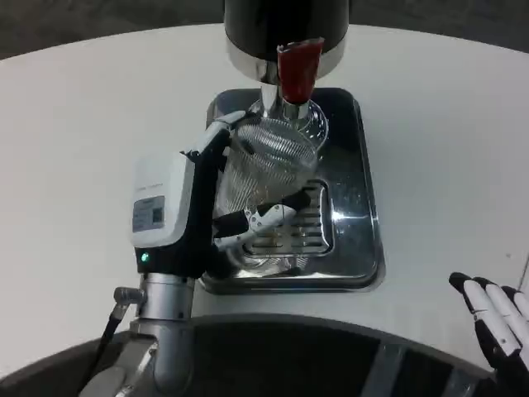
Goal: Grasp the cup under the faucet to collect the drink, then remove the cup.
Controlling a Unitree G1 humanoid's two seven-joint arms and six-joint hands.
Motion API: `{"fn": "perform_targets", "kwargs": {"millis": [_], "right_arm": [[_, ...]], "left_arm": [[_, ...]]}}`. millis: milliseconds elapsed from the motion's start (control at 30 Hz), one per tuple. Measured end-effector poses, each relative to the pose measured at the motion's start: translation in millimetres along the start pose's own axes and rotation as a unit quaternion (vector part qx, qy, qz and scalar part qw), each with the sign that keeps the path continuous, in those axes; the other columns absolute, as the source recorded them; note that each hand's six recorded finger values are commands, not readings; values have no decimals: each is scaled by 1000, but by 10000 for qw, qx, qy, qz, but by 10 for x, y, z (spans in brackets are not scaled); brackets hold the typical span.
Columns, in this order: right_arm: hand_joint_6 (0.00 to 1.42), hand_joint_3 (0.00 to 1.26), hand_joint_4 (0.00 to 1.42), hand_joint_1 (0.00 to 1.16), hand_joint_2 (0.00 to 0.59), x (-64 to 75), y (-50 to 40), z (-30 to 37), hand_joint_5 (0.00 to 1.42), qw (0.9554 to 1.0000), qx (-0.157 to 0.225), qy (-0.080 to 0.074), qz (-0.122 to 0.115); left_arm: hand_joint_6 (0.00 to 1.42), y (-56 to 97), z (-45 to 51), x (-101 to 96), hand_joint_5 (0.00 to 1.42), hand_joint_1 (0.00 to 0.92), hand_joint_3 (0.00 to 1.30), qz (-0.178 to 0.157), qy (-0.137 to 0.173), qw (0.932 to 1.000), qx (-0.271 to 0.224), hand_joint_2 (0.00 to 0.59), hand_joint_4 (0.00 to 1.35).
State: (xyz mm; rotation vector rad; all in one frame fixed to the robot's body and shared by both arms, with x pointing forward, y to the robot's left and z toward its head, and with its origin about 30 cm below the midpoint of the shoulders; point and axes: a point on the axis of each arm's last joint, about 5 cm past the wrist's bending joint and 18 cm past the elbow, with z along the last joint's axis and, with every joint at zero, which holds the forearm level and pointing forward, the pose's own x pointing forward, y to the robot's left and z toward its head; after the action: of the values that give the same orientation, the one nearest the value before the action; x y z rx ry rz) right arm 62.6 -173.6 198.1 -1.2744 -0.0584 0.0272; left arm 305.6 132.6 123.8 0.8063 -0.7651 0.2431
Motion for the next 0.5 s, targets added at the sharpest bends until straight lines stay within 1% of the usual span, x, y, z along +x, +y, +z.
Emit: {"fn": "perform_targets", "kwargs": {"millis": [133,300,500], "right_arm": [[0,0,0,624,357,-9,-2,-11,0,10000,25,28,-2],[0,0,0,624,357,-16,-2,-17,0,10000,80,32,15],[0,0,0,624,357,-17,-3,-18,0,9999,104,24,16]], "left_arm": [[1424,-33,9,-16,1234,542,1048,11,29,10000,2,219,1131],[1424,-52,-16,-55,1234,539,1048,-44,132,9999,89,221,1131],[1424,-76,-28,-21,1221,531,1048,-73,154,9997,182,225,1131]]}}
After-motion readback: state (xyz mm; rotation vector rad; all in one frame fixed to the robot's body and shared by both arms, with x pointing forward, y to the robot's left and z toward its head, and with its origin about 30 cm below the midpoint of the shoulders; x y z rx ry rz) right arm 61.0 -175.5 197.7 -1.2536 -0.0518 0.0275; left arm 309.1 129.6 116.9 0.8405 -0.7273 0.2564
